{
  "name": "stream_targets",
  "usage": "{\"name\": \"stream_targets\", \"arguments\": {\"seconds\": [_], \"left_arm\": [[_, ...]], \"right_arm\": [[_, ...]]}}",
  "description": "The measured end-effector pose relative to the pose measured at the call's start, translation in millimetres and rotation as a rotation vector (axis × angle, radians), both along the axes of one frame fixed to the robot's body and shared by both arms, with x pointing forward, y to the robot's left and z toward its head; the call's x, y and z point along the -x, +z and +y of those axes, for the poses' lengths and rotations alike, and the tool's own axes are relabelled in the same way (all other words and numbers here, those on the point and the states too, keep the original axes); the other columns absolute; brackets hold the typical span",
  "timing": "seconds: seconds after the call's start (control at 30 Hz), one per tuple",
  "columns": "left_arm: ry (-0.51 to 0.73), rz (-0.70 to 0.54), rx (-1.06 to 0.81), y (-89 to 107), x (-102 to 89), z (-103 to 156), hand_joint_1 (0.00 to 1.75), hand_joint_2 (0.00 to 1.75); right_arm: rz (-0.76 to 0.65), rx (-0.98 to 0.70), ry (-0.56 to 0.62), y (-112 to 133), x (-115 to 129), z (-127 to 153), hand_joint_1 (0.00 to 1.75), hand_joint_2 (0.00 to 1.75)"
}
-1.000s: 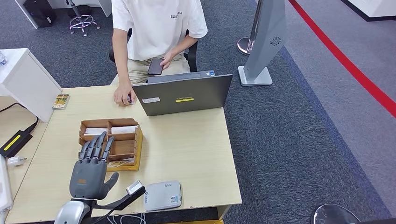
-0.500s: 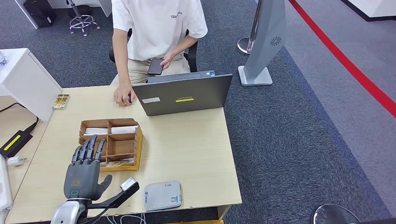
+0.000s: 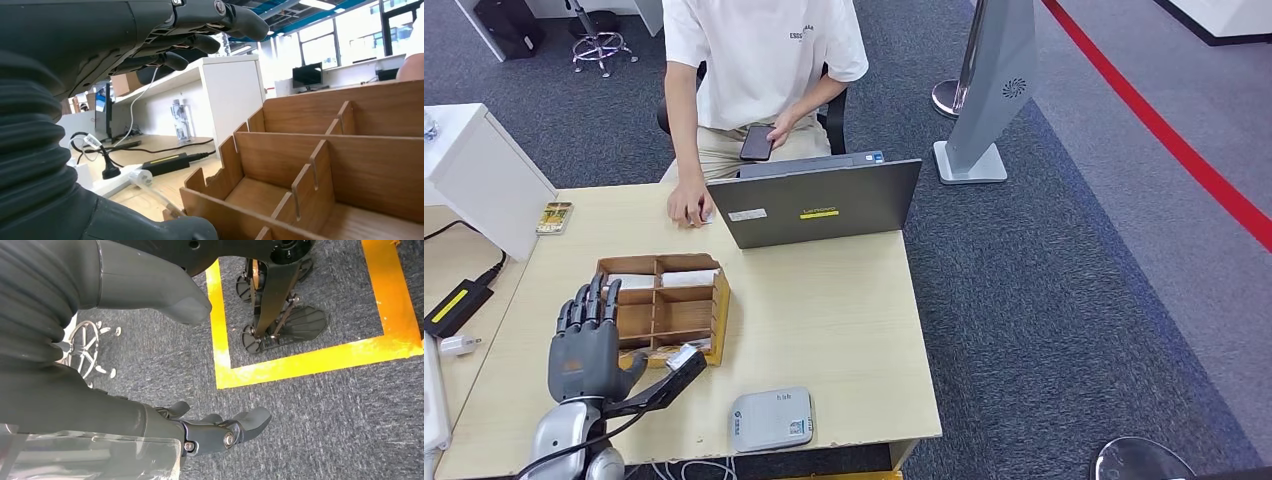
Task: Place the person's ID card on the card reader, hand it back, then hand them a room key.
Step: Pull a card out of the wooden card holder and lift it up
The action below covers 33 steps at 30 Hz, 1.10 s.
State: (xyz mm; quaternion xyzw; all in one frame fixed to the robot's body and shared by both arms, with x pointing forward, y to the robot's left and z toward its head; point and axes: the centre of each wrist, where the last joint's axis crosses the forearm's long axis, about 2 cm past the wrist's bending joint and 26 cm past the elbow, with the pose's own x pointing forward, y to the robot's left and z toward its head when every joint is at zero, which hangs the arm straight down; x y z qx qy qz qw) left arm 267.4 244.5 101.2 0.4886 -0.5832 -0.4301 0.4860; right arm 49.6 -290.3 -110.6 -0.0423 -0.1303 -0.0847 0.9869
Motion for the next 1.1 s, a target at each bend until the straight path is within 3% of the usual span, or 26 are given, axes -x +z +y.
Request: {"name": "stream_targets", "arguments": {"seconds": [0.37,1.1], "left_arm": [[0.001,0.016,0.003,-3.7,-10.0,-8.7,0.0,1.75],[-0.027,0.03,0.013,-6.2,-10.5,-18.9,0.0,1.75]], "right_arm": [[0.004,-0.001,0.012,0.1,-0.7,0.3,0.0,1.75],[0.004,-0.003,0.014,0.1,-0.8,1.2,0.0,1.75]]}}
